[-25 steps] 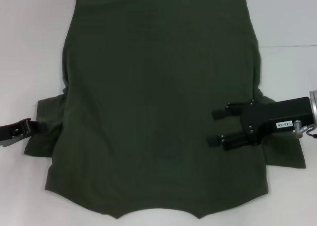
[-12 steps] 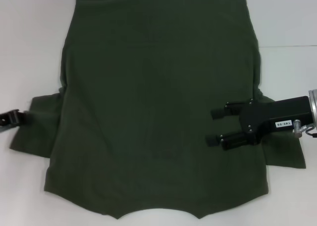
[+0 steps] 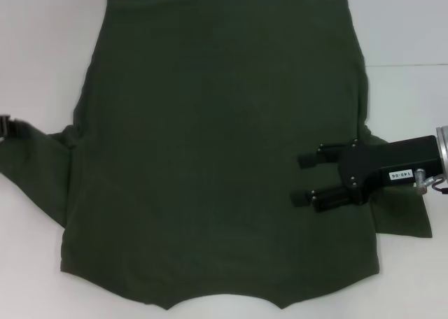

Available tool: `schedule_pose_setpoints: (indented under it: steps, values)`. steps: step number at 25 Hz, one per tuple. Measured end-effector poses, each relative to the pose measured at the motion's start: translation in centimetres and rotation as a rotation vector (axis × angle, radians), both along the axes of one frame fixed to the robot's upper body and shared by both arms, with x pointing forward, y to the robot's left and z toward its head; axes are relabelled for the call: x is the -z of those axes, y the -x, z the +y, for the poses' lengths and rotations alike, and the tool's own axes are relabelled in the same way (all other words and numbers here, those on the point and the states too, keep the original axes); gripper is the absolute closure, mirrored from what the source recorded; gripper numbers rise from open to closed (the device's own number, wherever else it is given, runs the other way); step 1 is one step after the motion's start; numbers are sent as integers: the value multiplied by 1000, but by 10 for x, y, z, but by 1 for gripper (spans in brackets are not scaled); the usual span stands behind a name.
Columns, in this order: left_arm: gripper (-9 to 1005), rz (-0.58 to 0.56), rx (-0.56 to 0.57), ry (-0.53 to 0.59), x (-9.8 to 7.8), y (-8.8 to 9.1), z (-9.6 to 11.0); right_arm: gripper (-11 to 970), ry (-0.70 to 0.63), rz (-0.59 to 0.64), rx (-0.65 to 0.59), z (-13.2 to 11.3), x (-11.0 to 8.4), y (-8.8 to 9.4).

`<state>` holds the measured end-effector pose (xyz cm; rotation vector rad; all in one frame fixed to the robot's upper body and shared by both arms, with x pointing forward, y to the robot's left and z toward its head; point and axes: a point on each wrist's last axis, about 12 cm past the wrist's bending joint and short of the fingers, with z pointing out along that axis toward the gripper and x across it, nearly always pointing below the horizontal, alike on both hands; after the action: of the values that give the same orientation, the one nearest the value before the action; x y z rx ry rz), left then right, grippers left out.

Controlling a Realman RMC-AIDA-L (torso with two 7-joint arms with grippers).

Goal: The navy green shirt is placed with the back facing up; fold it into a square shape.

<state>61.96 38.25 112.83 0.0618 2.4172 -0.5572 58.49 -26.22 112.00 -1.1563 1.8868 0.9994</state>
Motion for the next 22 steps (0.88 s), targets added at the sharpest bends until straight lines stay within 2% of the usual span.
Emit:
schedule_pose_setpoints:
  steps: [7,11,12,13,16,19,22]
  values:
    - [990,32,88,-79,-42,-26,-13,34,0,-4,-5,1,1,1]
    - [989,80,139,-98,-59,-37,-33,34,-2,-3,-3,2,2,1]
    - [989,113,159,-122,-69,-42,-45,34,-2,-3,-1,2,3,1]
    - [989,113,159,-122,-69,-42,-45,35,-3,-3,0,2,3,1]
    - [989,145,171,-171,-85,-47,-56,35,-7,-4,2,3,5,3]
    - [989,160,150,-233,-100,-51,-56,35,-10,-5,4,3,7,4]
    - [989,172,138,-246,-107,-51,-52,34,-8,-6,8,2,7,4]
